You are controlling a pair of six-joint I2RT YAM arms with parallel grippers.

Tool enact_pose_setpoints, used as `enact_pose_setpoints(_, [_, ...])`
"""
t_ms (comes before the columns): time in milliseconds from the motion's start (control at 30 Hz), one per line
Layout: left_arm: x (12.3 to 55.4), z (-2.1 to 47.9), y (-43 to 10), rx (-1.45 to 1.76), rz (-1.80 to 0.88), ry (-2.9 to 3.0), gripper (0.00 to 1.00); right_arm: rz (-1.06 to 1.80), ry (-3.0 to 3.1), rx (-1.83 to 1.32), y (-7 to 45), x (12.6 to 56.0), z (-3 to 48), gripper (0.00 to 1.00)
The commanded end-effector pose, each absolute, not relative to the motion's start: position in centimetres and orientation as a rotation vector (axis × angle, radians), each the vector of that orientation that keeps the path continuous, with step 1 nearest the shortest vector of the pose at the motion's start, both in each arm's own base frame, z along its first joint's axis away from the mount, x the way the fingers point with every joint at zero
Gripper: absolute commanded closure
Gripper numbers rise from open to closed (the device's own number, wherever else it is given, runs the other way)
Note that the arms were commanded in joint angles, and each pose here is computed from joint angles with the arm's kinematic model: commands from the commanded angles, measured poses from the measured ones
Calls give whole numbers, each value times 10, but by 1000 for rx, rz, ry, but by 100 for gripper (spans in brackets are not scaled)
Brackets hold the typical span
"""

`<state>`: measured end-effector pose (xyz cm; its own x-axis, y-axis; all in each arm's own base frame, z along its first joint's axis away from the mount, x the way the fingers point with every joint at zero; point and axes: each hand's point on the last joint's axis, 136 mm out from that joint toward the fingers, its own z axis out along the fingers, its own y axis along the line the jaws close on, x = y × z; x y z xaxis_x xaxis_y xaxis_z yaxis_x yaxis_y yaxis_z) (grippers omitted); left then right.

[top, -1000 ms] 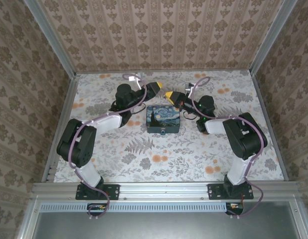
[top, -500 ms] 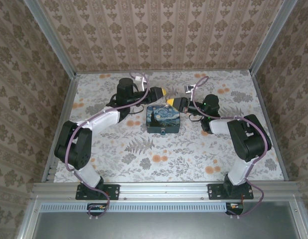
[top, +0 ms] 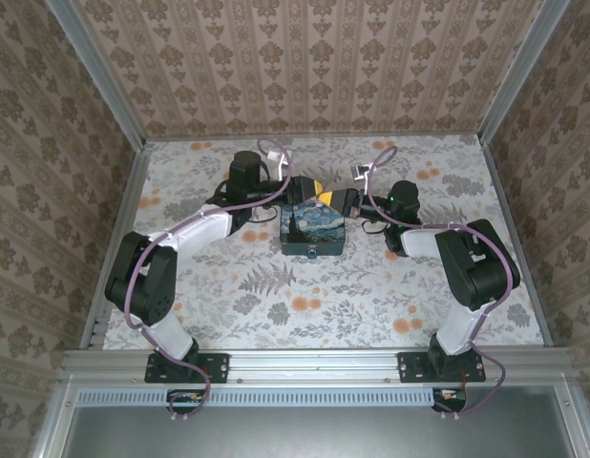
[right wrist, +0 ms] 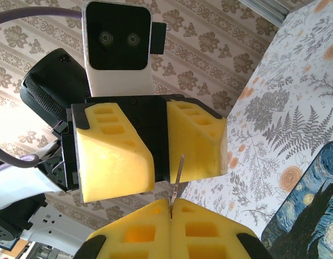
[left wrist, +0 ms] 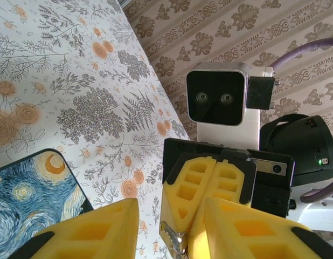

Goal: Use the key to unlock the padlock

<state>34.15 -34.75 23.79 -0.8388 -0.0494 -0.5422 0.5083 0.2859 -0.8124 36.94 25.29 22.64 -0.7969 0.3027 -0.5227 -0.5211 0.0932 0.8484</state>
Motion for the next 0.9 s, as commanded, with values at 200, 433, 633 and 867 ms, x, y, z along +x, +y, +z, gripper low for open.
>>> enact_pose_setpoints(200, [340, 254, -353, 453, -1614, 2038, 74, 1771, 1739, -291, 257, 357, 239, 100])
enact_pose_setpoints(433, [350, 252, -333, 342, -1556, 2027, 51, 1739, 1803, -250, 253, 356, 222, 100])
enact_pose_setpoints(633, [342, 249, -306, 261, -1495, 2015, 46, 1635, 1907, -82, 235, 372, 198, 100])
enact_pose_setpoints(867, [293, 200, -312, 325, -1388, 2155, 45, 1549, 1956, 32, 228, 401, 192, 100])
